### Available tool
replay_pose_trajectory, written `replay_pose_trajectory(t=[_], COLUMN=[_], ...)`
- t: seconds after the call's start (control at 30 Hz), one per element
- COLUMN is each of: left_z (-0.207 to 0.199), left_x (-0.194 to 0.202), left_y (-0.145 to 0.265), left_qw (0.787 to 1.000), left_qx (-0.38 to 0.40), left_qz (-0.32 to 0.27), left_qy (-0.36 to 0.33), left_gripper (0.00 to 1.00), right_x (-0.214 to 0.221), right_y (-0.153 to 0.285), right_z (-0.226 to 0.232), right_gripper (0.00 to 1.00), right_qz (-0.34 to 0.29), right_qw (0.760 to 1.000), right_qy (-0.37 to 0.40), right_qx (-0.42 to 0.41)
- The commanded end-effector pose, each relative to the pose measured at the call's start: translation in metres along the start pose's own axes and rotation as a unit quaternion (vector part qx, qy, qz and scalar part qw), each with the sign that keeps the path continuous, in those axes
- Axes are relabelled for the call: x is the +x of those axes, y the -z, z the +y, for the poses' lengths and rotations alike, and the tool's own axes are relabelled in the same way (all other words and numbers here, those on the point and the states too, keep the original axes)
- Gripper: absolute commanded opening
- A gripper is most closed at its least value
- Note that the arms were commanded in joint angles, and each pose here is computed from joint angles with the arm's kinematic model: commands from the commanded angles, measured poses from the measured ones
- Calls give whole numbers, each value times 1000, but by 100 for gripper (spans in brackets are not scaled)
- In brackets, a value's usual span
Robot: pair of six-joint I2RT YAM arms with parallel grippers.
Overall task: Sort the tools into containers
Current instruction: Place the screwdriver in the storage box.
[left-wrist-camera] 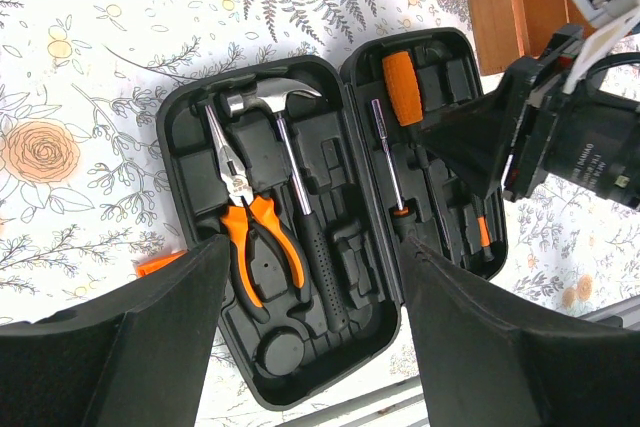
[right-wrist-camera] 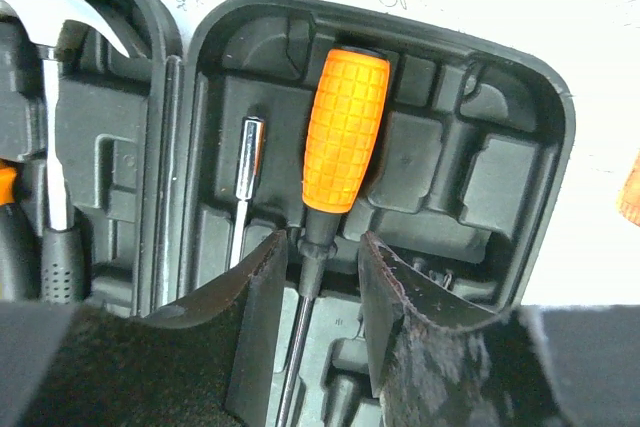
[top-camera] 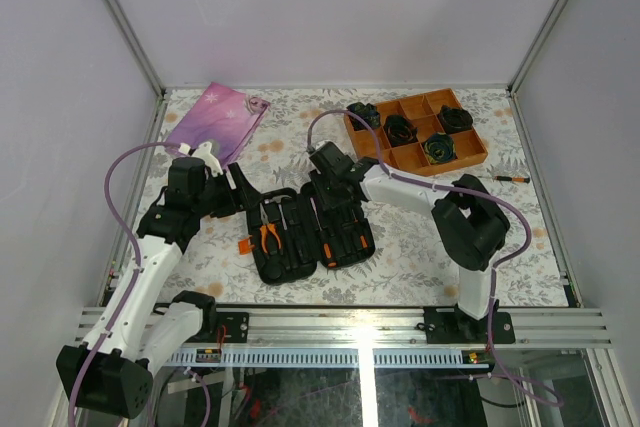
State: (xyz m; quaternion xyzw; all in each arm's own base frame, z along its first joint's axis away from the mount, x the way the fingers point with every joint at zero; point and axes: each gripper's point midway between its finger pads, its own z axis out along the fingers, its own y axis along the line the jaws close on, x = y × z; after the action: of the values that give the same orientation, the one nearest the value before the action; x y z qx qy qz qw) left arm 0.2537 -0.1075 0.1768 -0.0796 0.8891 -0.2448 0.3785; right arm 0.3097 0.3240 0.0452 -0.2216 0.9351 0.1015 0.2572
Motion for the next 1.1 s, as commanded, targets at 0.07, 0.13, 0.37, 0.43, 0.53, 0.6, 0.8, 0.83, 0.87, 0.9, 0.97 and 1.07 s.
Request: replay_pose_trajectory(t=[0.07, 0.13, 0.37, 0.43, 0.53, 0.6, 0.8, 0.83, 0.87, 0.9, 0.97, 1.07], left_z=[-3, -3, -3, -3, -3, -3, -3, -4, -3, -4, -4, -4], left_x=[-8, -8, -8, -8, -8, -8, -8, -8, -7, -7, -8, -7], left_y=[-3, -3, -3, -3, -3, -4, -4, -3, -4, -4, -4, -4], left_qw=[1000, 1000, 1000, 1000, 1000, 1000, 1000, 1000, 1000, 1000, 1000, 1000], left_qx=[14, 15, 15, 15, 16, 16, 16, 16, 16, 16, 16, 16], left_qz=[-17, -18, -17, -17, -17, -16, -17, -17, -16, -16, -16, -16], left_qy=[-13, -13, -14, -13, -13, -14, -14, -14, -14, -14, -14, -14], left_gripper=[68, 68, 68, 68, 68, 68, 68, 68, 68, 68, 68, 68], right_x=[-14, -11, -1, 1, 3, 4, 11, 12, 14, 15, 19, 24], right_y=[23, 23, 17, 15, 12, 10, 6, 5, 5, 5, 3, 1], right_z=[5, 7, 10, 11, 12, 12, 11, 10, 10, 10, 8, 7], right_gripper=[40, 37, 24, 23, 23, 22, 20, 20, 20, 20, 19, 15], right_qz=[-23, -15, 14, 18, 23, 29, 48, 52, 54, 57, 65, 75], right_qw=[1000, 1000, 1000, 999, 999, 999, 999, 998, 998, 998, 998, 997], right_qy=[-9, -7, -5, -5, -3, -2, 1, 2, 3, 3, 4, 6], right_qx=[-16, -19, -26, -29, -32, -30, -26, -25, -24, -23, -20, -17])
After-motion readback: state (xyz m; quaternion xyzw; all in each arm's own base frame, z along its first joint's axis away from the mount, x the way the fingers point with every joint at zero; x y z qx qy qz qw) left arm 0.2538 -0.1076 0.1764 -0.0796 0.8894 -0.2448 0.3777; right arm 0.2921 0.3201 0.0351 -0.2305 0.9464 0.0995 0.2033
